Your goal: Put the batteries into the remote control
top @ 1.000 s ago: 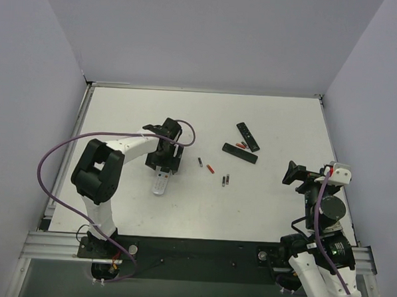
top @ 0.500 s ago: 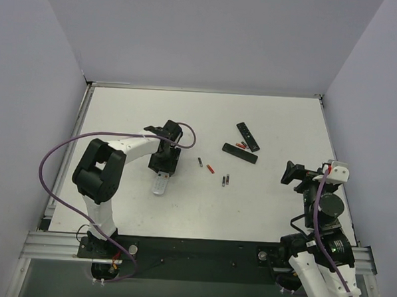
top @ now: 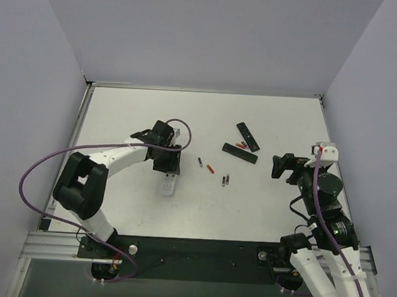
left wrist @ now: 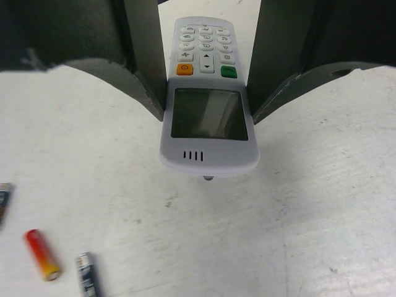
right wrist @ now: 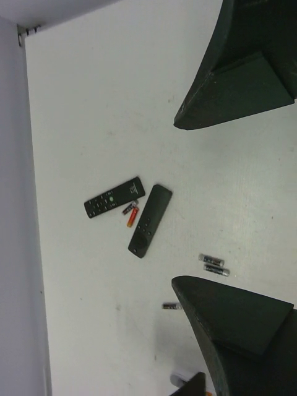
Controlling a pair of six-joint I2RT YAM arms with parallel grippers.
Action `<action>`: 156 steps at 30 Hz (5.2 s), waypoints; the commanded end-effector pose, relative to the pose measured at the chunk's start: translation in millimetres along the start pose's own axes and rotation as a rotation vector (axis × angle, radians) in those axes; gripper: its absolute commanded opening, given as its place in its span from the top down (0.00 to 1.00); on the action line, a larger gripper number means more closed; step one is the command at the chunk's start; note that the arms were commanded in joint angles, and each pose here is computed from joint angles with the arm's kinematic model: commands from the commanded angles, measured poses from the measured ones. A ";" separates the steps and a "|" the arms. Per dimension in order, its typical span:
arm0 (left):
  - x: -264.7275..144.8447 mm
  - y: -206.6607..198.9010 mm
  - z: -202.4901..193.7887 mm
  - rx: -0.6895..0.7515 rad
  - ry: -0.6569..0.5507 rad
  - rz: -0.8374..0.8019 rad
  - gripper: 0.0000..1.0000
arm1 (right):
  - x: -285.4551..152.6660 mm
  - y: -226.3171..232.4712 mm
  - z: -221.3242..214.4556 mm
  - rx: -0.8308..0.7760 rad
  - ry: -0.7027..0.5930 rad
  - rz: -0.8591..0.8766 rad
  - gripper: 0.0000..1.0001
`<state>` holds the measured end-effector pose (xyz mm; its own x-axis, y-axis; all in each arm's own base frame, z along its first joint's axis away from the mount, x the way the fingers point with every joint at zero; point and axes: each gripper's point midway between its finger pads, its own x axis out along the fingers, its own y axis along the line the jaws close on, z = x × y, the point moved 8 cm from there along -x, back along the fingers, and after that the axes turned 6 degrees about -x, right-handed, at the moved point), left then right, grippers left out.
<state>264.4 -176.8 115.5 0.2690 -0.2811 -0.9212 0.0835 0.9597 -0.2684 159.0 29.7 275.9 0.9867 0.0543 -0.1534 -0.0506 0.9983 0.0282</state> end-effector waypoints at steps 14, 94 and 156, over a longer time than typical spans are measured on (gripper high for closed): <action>-113.3 -44.4 23.1 -0.191 -0.592 -1.017 0.84 | 42.6 118.5 -8.0 0.348 0.230 0.855 0.00; -102.3 -84.1 1.4 -0.284 -0.693 -0.854 0.21 | 57.1 222.6 -56.6 -0.228 0.414 0.613 1.00; -52.7 -17.6 -25.2 -0.235 -0.167 -0.742 1.00 | 35.4 239.2 -82.3 -0.553 0.115 1.276 0.24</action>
<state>221.1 -177.1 152.2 0.3919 -0.7997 -0.4549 0.0309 0.5056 -0.8622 164.9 261.4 189.8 0.2435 0.8617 -0.4452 -0.9697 0.2076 -0.1285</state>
